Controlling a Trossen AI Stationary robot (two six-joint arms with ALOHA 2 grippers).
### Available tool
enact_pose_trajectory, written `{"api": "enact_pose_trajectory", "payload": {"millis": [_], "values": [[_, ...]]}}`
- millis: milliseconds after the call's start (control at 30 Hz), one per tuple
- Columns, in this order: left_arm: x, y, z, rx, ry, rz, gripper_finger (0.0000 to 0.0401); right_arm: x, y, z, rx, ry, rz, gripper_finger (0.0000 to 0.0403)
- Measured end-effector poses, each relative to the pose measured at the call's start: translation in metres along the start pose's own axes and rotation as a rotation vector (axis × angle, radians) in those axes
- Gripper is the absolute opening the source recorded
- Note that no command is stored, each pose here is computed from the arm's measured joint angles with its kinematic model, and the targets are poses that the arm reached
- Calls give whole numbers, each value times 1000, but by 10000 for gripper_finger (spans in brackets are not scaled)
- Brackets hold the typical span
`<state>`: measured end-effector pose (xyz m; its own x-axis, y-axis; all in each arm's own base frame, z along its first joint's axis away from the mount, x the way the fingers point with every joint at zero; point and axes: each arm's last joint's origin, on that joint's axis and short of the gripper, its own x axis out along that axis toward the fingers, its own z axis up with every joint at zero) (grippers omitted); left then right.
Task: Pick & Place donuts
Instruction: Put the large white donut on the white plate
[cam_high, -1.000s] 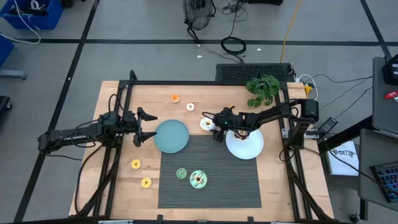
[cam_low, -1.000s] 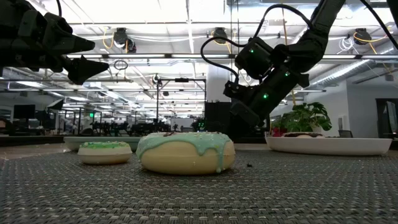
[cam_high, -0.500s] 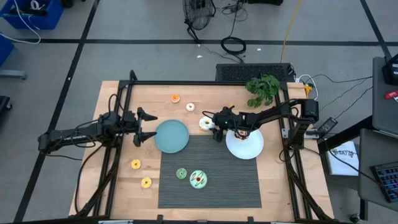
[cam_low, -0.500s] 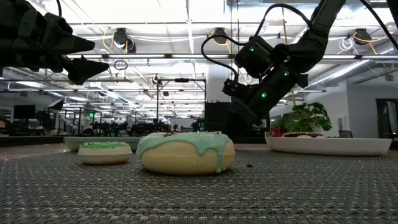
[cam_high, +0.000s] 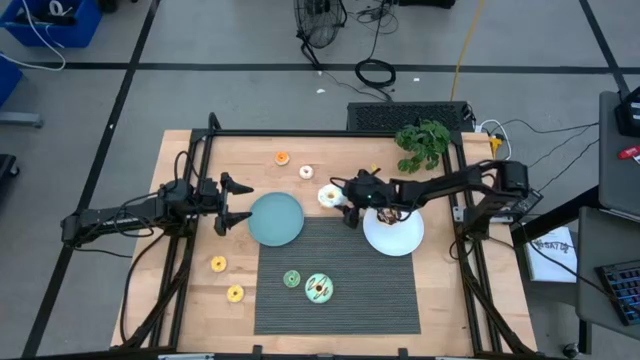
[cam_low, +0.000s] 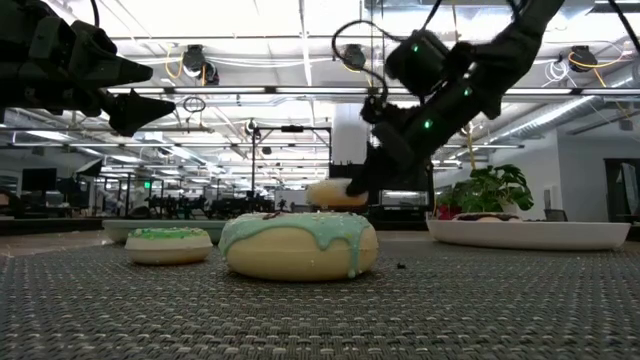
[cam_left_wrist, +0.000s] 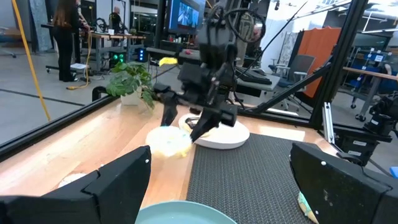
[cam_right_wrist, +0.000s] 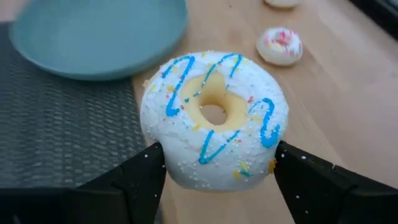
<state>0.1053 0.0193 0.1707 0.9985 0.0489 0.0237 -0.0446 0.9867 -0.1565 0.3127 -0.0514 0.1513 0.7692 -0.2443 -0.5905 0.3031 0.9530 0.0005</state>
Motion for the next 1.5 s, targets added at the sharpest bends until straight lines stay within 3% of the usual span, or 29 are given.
{"api": "enact_pose_trajectory", "payload": {"millis": [667,967,1167,1300,1500], "values": [[0,0,0,0,-1,0,379,-105,35,24,0,-6,146,267],[0,0,0,0,-1,0,379,-142,35,18,91,52,171,267],[0,0,0,0,0,0,379,-162,34,4,252,185,154,267],[0,0,0,0,0,0,379,-178,33,-4,336,285,226,267],[0,0,0,0,0,0,379,-201,31,-3,291,212,288,267]]}}
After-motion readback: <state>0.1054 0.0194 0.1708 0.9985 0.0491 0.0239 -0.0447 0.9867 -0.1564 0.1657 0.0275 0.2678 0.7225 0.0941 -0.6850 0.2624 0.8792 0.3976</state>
